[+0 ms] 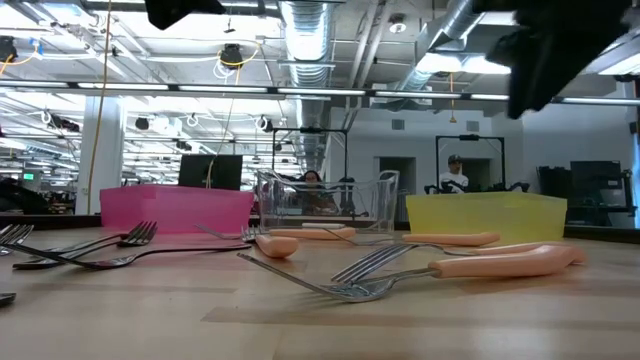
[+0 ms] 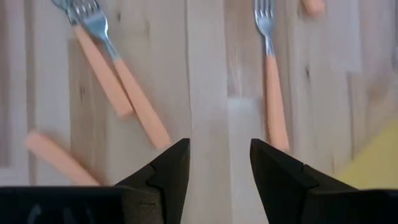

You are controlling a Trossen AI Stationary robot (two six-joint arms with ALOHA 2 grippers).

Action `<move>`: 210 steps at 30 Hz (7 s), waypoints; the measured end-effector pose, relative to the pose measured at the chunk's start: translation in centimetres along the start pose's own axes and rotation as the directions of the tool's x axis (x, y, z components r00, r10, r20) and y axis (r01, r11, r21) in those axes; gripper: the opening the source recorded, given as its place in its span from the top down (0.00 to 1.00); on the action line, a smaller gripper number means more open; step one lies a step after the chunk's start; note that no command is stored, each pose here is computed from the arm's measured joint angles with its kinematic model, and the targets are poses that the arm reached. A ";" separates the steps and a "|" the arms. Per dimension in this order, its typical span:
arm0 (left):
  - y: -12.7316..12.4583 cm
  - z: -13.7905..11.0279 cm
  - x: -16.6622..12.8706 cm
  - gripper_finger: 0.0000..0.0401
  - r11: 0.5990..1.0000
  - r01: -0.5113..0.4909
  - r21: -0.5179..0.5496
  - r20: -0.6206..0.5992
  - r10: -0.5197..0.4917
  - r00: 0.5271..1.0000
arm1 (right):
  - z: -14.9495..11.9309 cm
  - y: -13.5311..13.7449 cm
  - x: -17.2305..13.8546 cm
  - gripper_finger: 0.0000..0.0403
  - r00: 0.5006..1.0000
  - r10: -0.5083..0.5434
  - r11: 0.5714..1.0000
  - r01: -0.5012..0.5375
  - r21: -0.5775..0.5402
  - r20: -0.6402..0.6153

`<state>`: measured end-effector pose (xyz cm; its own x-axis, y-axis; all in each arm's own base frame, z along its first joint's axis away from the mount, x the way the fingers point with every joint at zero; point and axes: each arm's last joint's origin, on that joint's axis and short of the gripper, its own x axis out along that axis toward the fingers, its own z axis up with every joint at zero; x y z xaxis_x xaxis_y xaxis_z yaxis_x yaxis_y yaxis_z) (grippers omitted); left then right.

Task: Sort silverware by color (type)
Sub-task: Put the orange fork into the yellow bin

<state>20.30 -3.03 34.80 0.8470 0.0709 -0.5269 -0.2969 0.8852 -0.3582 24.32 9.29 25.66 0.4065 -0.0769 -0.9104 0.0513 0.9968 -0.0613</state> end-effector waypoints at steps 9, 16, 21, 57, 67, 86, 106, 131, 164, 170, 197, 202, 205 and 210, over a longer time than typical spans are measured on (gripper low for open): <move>-1.0 1.3 -0.1 0.38 0.992 0.130 -0.001 0.111 -0.129 0.985 | 2.9 -2.3 0.4 0.52 0.981 0.051 0.999 -0.051 -0.007 0.186; -1.9 4.1 -1.5 0.38 0.993 0.095 0.066 0.388 -0.113 0.915 | 3.0 -5.0 -1.2 0.52 0.972 0.010 1.000 -0.004 -0.026 0.235; -1.9 5.5 -2.5 0.38 0.986 -0.115 0.124 0.494 0.039 0.869 | 3.0 -6.8 -1.5 0.52 0.970 -0.023 1.000 0.021 0.014 0.242; 2.3 3.7 -5.4 0.38 0.984 -0.119 0.136 0.267 0.079 0.961 | 5.9 -9.3 -0.6 0.52 0.903 -0.042 0.997 0.012 0.074 0.428; 3.5 1.1 -4.8 0.38 0.990 -0.083 0.115 0.196 0.059 0.979 | 6.9 -8.6 3.8 0.36 0.936 -0.032 0.996 0.002 0.084 0.350; 4.3 -0.5 -5.0 0.38 0.992 -0.062 0.114 0.188 0.039 0.981 | 7.0 -7.9 9.3 0.32 0.976 -0.030 0.999 0.022 0.040 0.218; 4.3 -0.6 -5.1 0.38 0.991 -0.062 0.122 0.183 0.039 0.982 | 5.4 -6.7 13.2 0.32 1.000 -0.004 1.000 0.003 0.009 0.014; 4.3 -0.6 -4.4 0.38 0.985 -0.092 0.144 0.160 0.069 0.985 | 3.9 -6.4 15.4 0.40 0.993 -0.029 1.000 0.029 -0.007 -0.111; 4.4 -0.7 -4.3 0.38 0.986 -0.112 0.125 0.155 0.092 0.984 | 7.1 -9.0 7.6 0.89 0.995 -0.033 0.964 0.006 0.267 0.098; 4.4 -0.7 -4.3 0.38 0.987 -0.111 0.120 0.155 0.091 0.984 | 7.0 -11.5 3.1 0.89 0.965 -0.151 0.912 0.053 0.407 0.212; 4.5 -0.6 -4.4 0.38 0.990 -0.128 0.061 0.169 0.117 0.979 | -1.0 -23.4 -0.6 0.87 0.802 -0.527 0.028 0.348 0.937 -0.282; 4.5 -0.6 -4.4 0.38 0.988 -0.143 0.059 0.175 0.130 0.976 | -2.1 -24.2 0.0 0.87 0.776 -0.538 -0.120 0.316 0.941 -0.329; 4.5 -0.6 -4.4 0.38 0.988 -0.144 0.059 0.175 0.132 0.976 | -3.2 -24.4 1.0 0.87 0.766 -0.533 -0.212 0.291 0.933 -0.360; 4.5 -0.7 -4.4 0.38 0.987 -0.149 0.062 0.166 0.137 0.977 | -4.5 -24.7 2.5 0.87 0.771 -0.518 -0.263 0.267 0.927 -0.370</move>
<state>14.94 0.36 34.91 0.8598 0.2666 -0.4354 -0.3916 0.8916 -0.2274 19.95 -15.40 23.03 -0.0502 -0.5681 -0.8215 0.9408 -0.3031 0.1521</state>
